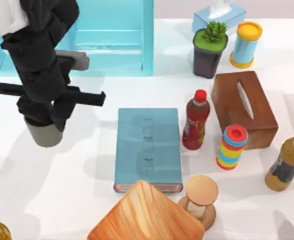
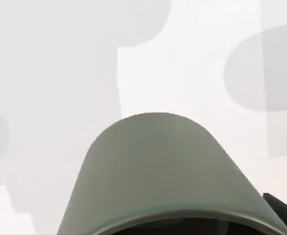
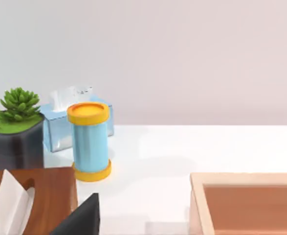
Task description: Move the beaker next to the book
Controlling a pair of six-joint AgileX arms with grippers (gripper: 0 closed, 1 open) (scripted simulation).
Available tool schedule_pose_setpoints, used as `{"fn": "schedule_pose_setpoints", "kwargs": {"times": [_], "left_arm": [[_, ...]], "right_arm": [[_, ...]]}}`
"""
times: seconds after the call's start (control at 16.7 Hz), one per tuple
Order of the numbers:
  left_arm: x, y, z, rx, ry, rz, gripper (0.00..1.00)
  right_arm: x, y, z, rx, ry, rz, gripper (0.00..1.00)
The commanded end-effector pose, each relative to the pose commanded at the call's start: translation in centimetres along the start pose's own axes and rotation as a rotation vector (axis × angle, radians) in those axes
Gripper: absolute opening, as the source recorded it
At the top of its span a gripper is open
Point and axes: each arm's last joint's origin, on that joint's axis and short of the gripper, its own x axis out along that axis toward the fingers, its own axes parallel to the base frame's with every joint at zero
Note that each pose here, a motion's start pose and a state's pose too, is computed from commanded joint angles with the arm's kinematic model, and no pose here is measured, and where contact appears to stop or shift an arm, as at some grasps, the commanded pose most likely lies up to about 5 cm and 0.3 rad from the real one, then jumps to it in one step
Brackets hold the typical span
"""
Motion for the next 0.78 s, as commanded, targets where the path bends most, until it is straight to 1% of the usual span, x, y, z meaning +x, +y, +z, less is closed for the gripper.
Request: {"fn": "schedule_pose_setpoints", "kwargs": {"times": [0.18, 0.36, 0.48, 0.78], "left_arm": [[-1.0, -3.8, -0.5, -0.119, -0.037, -0.002, 0.0], [-1.7, -6.1, -1.1, -0.184, -0.067, -0.008, 0.0], [-1.8, -6.8, -1.3, -0.201, -0.075, -0.01, 0.0], [-1.7, -6.7, -1.3, -0.204, -0.069, -0.008, 0.0]], "right_arm": [[0.0, 0.0, 0.0, 0.0, 0.0, 0.0, 1.0], [0.0, 0.0, 0.0, 0.0, 0.0, 0.0, 1.0], [0.0, 0.0, 0.0, 0.0, 0.0, 0.0, 1.0], [0.0, 0.0, 0.0, 0.0, 0.0, 0.0, 1.0]]}}
